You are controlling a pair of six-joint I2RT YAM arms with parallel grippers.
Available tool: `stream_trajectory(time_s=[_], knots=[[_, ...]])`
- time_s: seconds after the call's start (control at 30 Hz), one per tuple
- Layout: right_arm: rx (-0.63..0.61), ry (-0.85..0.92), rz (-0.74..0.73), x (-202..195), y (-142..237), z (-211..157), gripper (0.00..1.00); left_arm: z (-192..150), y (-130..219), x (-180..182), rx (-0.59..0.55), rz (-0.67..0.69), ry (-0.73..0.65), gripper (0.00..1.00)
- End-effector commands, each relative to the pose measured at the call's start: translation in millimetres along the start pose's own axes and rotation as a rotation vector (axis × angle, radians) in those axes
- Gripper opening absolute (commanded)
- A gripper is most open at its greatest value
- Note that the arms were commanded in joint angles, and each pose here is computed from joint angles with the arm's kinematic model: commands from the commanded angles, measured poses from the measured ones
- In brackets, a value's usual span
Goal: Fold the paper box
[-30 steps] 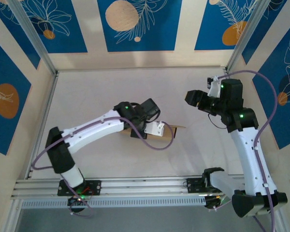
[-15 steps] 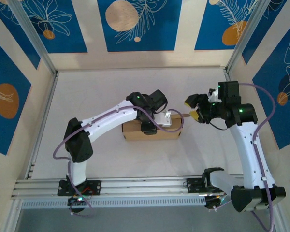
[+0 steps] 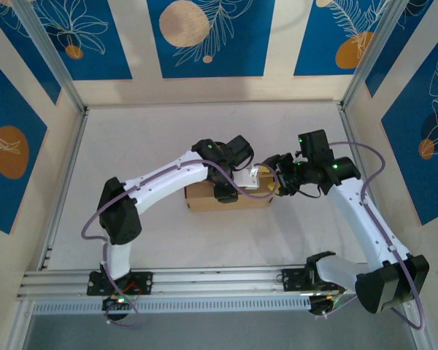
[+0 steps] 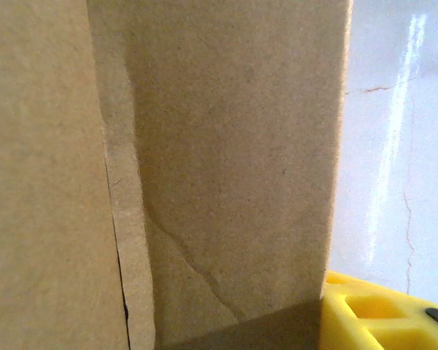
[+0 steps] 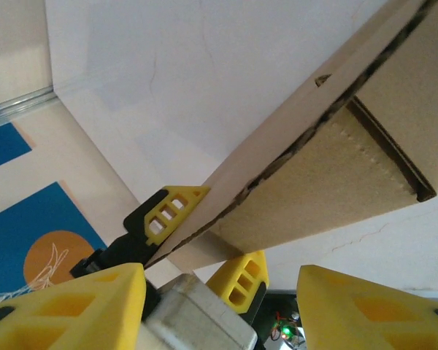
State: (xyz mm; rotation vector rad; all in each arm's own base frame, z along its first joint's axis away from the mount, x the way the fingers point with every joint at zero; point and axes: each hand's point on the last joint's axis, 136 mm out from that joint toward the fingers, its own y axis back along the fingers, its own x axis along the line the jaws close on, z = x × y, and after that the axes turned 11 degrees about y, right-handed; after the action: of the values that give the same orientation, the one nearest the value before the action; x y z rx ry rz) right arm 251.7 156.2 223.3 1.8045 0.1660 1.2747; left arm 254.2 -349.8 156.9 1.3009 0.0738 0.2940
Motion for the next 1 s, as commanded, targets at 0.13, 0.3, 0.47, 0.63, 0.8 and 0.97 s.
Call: stream_trajectory(time_s=[0.13,0.3,0.47,0.63,0.8,0.97], knots=[[-0.049,-0.031,-0.010,-0.3,-18.0,10.6,0.51,7.1,0.3,-2.6,-0.041,0.033,-0.027,0.55],[-0.080,-0.060,-0.050,-9.3,-26.2,19.0,0.34,8.9,1.0,-4.3,-0.051,0.023,-0.028,0.61],[-0.092,-0.055,-0.066,-13.9,-32.3,23.4,0.05,12.9,11.4,-3.2,-0.102,0.039,0.005,0.70],[-0.117,-0.022,-0.096,-21.6,-32.6,24.4,0.00,24.5,47.8,-2.6,-0.247,0.041,0.107,0.76],[-0.143,0.016,-0.129,-30.2,-34.0,22.6,0.00,33.8,97.6,-11.4,-0.439,-0.090,0.272,0.76],[-0.137,0.019,-0.162,-37.5,-41.3,22.8,0.00,38.0,140.3,17.4,-0.632,-0.197,0.564,0.68]])
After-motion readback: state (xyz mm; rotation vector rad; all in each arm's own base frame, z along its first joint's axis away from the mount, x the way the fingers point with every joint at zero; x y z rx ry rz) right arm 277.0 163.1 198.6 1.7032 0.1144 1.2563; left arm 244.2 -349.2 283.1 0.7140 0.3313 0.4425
